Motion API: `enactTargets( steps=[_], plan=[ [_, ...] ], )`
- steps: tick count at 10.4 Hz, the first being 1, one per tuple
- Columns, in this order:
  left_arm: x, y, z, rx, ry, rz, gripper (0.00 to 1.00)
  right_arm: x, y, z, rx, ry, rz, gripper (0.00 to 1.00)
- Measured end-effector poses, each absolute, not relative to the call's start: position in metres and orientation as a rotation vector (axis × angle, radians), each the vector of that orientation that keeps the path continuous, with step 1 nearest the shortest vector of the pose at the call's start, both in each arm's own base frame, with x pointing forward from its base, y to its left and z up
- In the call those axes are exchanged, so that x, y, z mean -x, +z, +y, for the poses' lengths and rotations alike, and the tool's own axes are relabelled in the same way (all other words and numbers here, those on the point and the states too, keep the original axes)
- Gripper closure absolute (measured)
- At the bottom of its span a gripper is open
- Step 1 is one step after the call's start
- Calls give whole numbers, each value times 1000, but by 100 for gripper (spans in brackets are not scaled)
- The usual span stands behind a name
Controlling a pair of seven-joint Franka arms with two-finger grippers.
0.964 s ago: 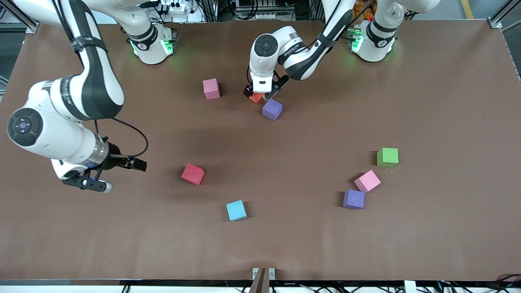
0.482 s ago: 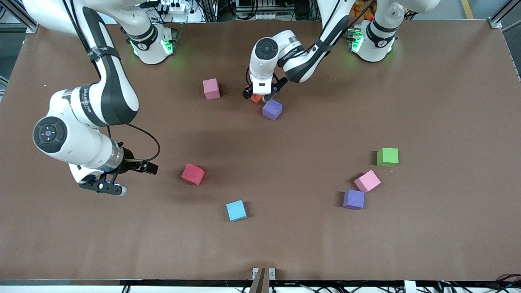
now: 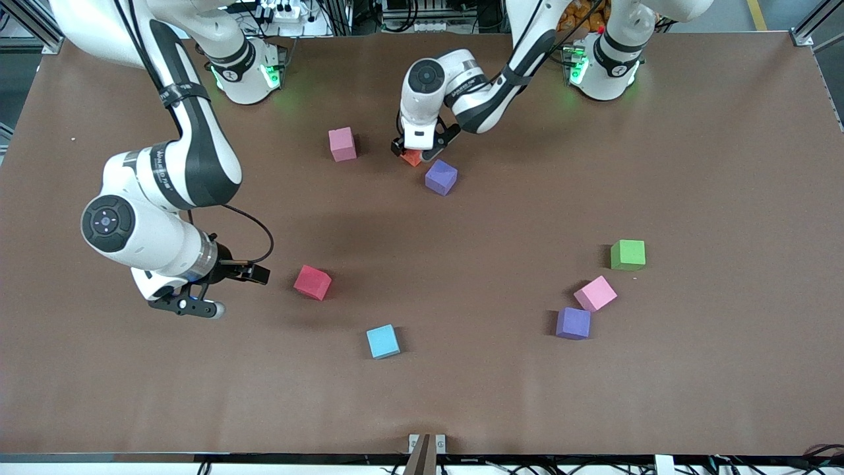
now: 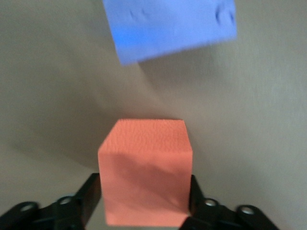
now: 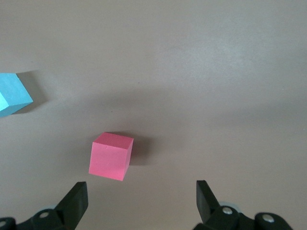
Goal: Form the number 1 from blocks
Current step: 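Carry the orange cube toward the robot with the left gripper, then set down the orange cube while the right gripper grasps the red cube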
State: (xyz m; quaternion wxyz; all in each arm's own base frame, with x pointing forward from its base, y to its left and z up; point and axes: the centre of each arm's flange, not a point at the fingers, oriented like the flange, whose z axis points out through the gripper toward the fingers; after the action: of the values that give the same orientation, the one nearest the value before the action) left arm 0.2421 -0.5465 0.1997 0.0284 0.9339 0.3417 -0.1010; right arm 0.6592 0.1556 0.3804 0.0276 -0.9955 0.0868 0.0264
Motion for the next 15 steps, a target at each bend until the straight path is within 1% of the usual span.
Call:
enactTargets(
  steps=[1, 3, 5, 8, 9, 10, 12, 15],
  plan=[
    [-228, 203, -552, -2921, -267, 939, 39, -660, 377, 158, 3074, 79, 265, 0],
    [-198, 214, -562, -2989, -164, 668, 39, -660, 374, 161, 3073, 79, 286, 0],
    [-176, 228, -566, -3034, -134, 443, 39, -658, 371, 172, 3067, 73, 357, 0],
    [-139, 240, -572, -3061, -158, 288, 41, -657, 351, 187, 3049, 81, 533, 0],
    [-127, 237, -570, -3074, -171, 257, 43, -657, 344, 193, 3037, 75, 605, 0],
    [-117, 232, -565, -3093, -183, 229, 43, -656, 333, 200, 3026, 69, 662, 0],
    [-108, 223, -557, -3119, -196, 181, 43, -652, 314, 212, 3026, 83, 706, 0],
    [-112, 220, -552, -3127, -198, 109, 43, -644, 279, 234, 3052, 108, 663, 0]
  ],
)
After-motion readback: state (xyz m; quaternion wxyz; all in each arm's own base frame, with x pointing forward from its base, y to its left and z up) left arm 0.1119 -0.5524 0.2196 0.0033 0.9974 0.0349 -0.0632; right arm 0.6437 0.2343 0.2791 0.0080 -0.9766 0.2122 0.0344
